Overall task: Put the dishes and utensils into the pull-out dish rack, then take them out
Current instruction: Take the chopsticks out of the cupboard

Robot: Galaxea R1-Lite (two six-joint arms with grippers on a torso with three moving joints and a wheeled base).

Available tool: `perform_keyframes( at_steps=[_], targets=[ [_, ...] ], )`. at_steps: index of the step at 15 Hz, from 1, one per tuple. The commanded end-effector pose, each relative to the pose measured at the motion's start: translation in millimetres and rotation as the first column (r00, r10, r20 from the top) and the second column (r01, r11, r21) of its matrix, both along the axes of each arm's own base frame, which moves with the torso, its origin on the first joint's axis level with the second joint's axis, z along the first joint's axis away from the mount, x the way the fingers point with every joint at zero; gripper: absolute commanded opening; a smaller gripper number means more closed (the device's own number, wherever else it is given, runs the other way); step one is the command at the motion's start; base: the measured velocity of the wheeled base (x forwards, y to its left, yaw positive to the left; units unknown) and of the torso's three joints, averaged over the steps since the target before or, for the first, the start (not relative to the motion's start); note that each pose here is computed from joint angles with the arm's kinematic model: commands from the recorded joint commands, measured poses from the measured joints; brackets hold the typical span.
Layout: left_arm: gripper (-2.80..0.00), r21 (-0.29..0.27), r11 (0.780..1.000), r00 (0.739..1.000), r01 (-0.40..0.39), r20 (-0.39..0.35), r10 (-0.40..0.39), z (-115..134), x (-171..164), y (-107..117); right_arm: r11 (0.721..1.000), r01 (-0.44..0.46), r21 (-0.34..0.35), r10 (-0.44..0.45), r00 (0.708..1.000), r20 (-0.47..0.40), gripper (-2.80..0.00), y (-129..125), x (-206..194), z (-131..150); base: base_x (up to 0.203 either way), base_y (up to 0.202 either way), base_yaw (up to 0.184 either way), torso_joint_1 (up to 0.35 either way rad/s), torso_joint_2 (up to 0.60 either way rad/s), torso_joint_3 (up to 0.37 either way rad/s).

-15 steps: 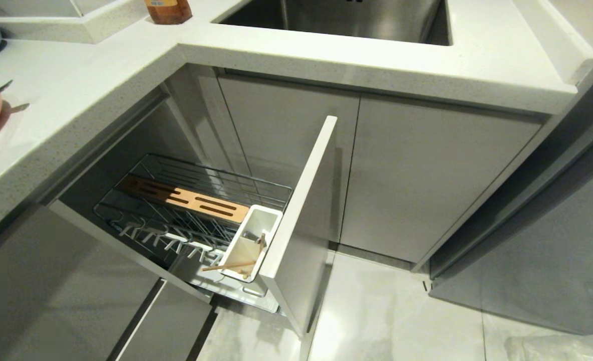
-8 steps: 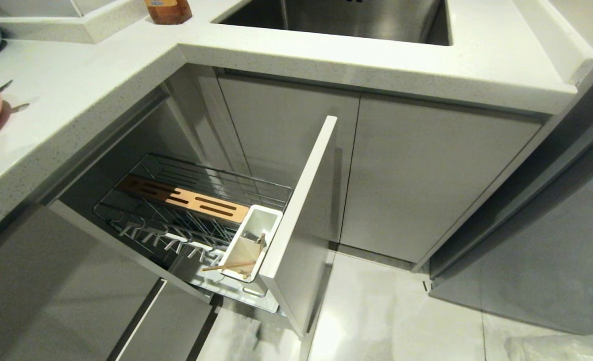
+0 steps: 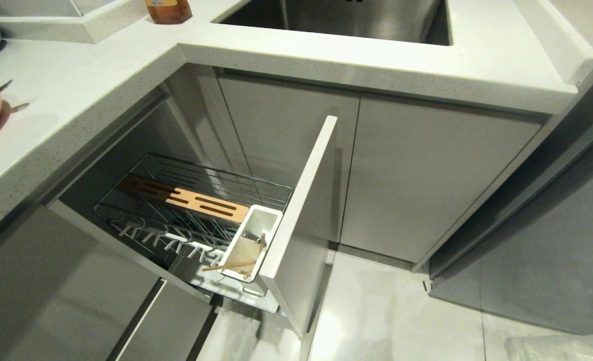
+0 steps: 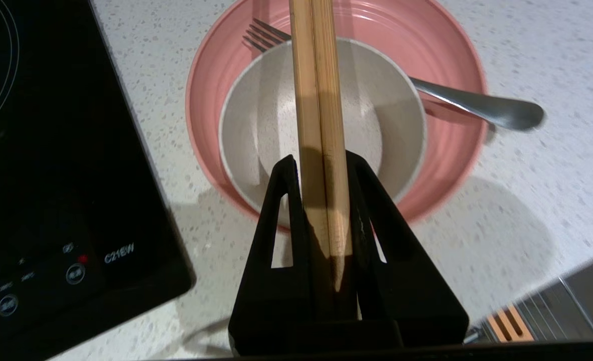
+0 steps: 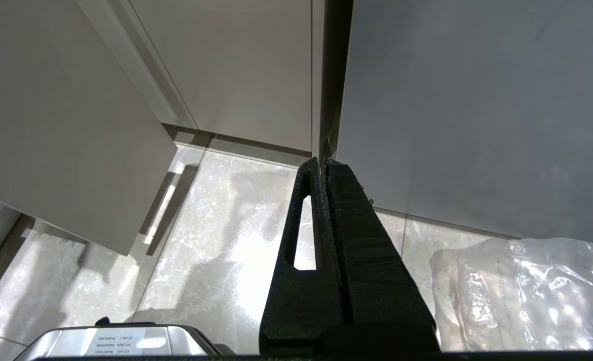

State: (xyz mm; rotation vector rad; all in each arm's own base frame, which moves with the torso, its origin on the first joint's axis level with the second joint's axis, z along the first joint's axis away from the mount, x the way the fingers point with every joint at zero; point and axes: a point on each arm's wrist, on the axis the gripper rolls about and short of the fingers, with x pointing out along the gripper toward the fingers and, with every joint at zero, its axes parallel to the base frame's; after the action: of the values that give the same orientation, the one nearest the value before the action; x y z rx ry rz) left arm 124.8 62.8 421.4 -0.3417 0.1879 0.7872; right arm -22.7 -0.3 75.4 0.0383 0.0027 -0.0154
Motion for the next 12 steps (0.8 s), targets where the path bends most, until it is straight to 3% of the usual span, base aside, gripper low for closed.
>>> perform_keyframes(
  at_steps=[1,7,12],
  targets=[
    [-2.8,-0.017,1.0,0.999,-0.018,-0.034,0.017,-6.0,15.7,9.4,1.0,0.0,0.0,0.0,1.0,-0.003,-2.8,0.0,0.2,-0.9,0.0,0.0,0.0,0.0,0.0,0.0],
    [-2.8,-0.046,0.997,0.997,-0.062,-0.051,0.06,-12.2,27.9,22.3,1.0,-0.001,0.0,0.001,1.0,-0.002,-2.8,0.0,0.1,-0.6,0.0,0.0,0.0,0.0,0.0,0.0],
    [-2.8,-0.073,0.996,0.997,-0.048,-0.07,0.042,-18.4,33.1,25.5,1.0,0.0,0.0,0.0,1.0,-0.003,-2.8,-0.1,0.2,-0.9,0.0,0.0,0.0,0.0,0.0,0.0]
  ],
)
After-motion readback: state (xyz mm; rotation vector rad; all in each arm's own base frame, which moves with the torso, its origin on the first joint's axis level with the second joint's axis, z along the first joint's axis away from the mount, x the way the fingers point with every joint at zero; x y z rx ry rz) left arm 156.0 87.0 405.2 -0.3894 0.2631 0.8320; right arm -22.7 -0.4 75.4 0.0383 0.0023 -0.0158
